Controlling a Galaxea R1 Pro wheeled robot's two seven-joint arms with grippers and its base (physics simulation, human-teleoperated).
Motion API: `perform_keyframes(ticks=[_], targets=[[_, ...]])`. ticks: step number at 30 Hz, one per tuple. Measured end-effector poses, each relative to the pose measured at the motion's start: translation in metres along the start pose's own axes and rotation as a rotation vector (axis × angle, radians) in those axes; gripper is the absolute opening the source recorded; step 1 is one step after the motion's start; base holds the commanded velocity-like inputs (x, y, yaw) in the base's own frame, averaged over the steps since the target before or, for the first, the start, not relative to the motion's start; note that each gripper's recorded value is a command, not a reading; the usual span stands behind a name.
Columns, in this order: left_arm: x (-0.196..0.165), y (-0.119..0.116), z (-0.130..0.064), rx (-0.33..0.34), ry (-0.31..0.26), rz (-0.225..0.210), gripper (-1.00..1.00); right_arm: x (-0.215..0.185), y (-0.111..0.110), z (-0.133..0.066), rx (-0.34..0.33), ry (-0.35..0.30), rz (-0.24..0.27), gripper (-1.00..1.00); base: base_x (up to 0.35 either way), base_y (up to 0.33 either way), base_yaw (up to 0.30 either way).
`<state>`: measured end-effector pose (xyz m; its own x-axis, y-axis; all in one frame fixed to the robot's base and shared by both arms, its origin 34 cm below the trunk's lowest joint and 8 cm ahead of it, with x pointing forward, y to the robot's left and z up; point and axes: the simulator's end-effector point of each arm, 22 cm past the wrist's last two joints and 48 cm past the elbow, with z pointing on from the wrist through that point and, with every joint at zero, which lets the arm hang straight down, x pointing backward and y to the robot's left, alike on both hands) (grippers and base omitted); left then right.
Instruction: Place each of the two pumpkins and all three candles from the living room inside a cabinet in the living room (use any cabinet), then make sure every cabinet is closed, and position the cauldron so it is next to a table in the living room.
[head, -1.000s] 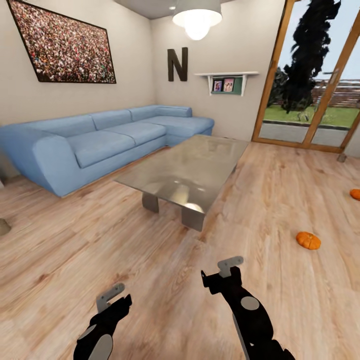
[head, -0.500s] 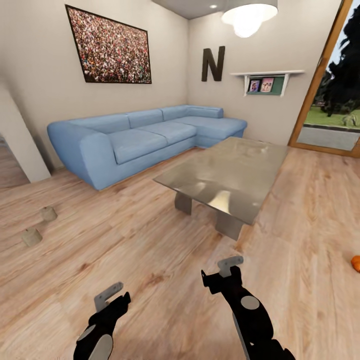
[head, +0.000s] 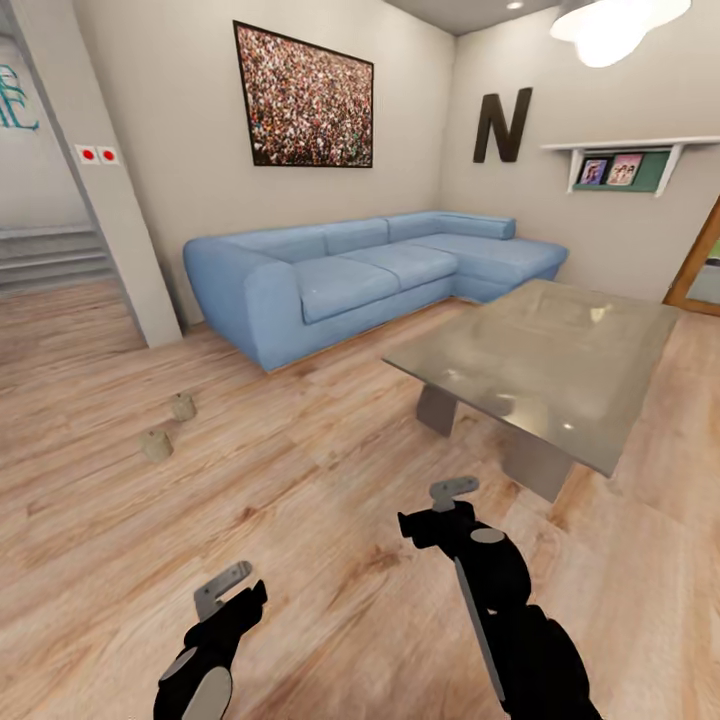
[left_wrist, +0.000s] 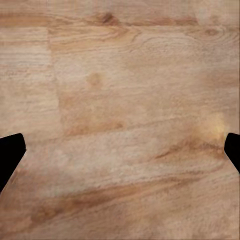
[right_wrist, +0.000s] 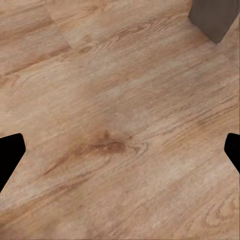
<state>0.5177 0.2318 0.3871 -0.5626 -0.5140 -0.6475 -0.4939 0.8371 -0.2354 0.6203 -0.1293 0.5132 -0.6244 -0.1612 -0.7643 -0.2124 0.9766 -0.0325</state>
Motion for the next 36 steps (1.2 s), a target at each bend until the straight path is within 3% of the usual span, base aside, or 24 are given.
perform_keyframes(ticks=[11, 23, 26, 31, 36], targets=[[0.003, 0.003, 0.002, -0.01, 0.005, 0.002, 1.0, 0.001, -0.009, 0.0, 0.015, 0.001, 0.0, 1.0, 0.078, 0.322, 0.3], [0.001, 0.008, 0.004, -0.013, 0.0, 0.01, 1.0, -0.034, 0.027, -0.004, -0.043, -0.054, -0.057, 1.0, 0.143, 0.298, 0.3], [0.002, 0.006, 0.004, -0.009, 0.001, 0.009, 1.0, -0.071, 0.028, -0.007, -0.047, -0.115, -0.074, 1.0, 0.221, 0.252, 0.3], [0.007, 0.012, 0.007, -0.022, 0.01, 0.011, 1.0, -0.078, 0.04, -0.009, -0.087, -0.13, -0.066, 1.0, 0.245, 0.216, 0.3], [0.004, 0.014, 0.007, -0.026, -0.003, 0.008, 1.0, -0.076, 0.039, -0.009, -0.088, -0.129, -0.055, 1.0, 0.306, 0.115, 0.275]])
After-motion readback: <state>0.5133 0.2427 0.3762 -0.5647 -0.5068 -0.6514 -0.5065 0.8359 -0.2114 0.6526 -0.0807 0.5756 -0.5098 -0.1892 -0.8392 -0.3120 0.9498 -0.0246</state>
